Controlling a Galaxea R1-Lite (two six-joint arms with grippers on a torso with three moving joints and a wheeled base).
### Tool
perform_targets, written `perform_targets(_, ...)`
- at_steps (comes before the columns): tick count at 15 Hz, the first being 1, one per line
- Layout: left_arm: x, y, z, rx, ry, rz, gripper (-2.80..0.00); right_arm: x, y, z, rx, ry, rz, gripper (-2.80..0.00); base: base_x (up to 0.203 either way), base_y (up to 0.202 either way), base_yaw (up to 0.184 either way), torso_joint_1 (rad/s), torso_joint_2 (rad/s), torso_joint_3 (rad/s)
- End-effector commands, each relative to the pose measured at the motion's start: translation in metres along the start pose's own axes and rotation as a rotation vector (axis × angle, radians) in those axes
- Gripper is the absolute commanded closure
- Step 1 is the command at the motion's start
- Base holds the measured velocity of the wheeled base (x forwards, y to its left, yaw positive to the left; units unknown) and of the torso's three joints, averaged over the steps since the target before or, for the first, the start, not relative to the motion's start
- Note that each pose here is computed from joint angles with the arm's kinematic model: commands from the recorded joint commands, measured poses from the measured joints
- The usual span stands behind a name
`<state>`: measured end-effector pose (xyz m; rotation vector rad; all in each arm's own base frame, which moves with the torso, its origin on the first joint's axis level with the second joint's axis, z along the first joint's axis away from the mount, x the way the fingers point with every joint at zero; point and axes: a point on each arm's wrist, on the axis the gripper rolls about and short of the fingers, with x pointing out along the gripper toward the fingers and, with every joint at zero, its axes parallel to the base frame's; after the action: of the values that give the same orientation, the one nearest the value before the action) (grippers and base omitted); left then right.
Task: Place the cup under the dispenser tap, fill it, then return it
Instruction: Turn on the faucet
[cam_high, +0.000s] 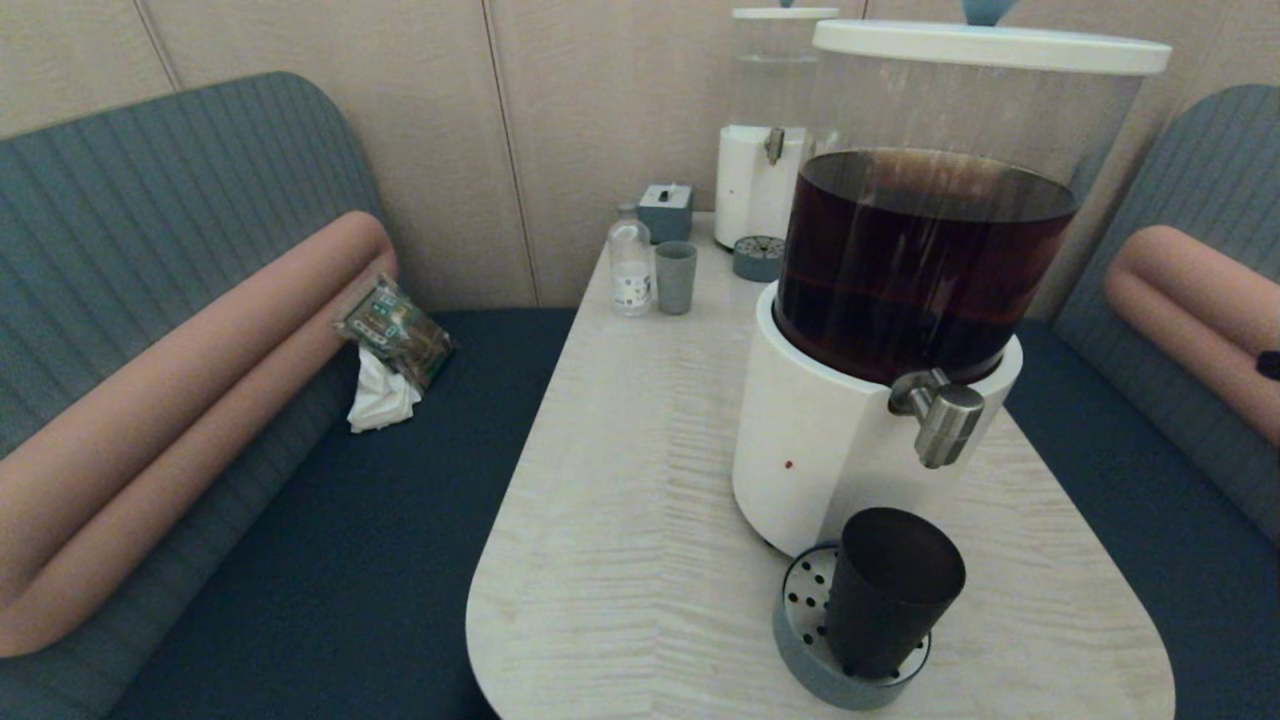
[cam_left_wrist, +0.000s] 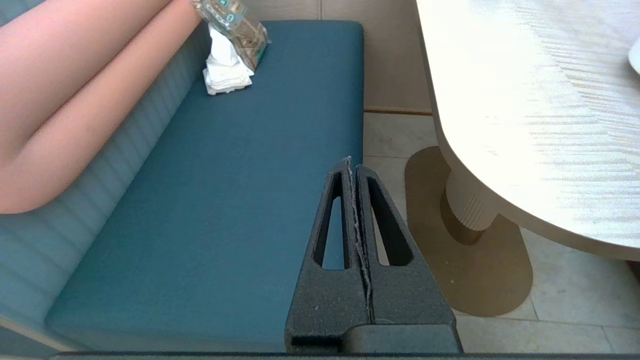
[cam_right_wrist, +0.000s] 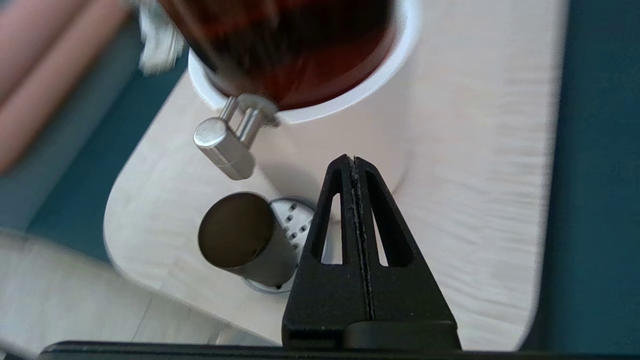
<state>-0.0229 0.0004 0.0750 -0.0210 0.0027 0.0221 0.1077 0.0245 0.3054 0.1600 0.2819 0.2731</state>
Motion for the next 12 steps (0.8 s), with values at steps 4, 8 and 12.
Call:
perform_targets(4,0.000,0.000,0.000,0.000,0.003,0.001,0.00,0.083,0.002,0.002,0.000,0.199,0.024,0.00,0.000,0.000,0.000,0.000,0.00,0.000)
perform_targets(8,0.000,0.000,0.000,0.000,0.003,0.001,0.00,0.100,0.007,0.025,0.006,0.169,0.128,0.00,0.000,0.000,0.000,0.000,0.00,0.000)
perform_targets(12,0.000,0.000,0.000,0.000,0.003,0.001,0.00,0.109,0.007,0.028,0.018,0.189,0.197,0.00,0.000,0.000,0.000,0.000,0.00,0.000)
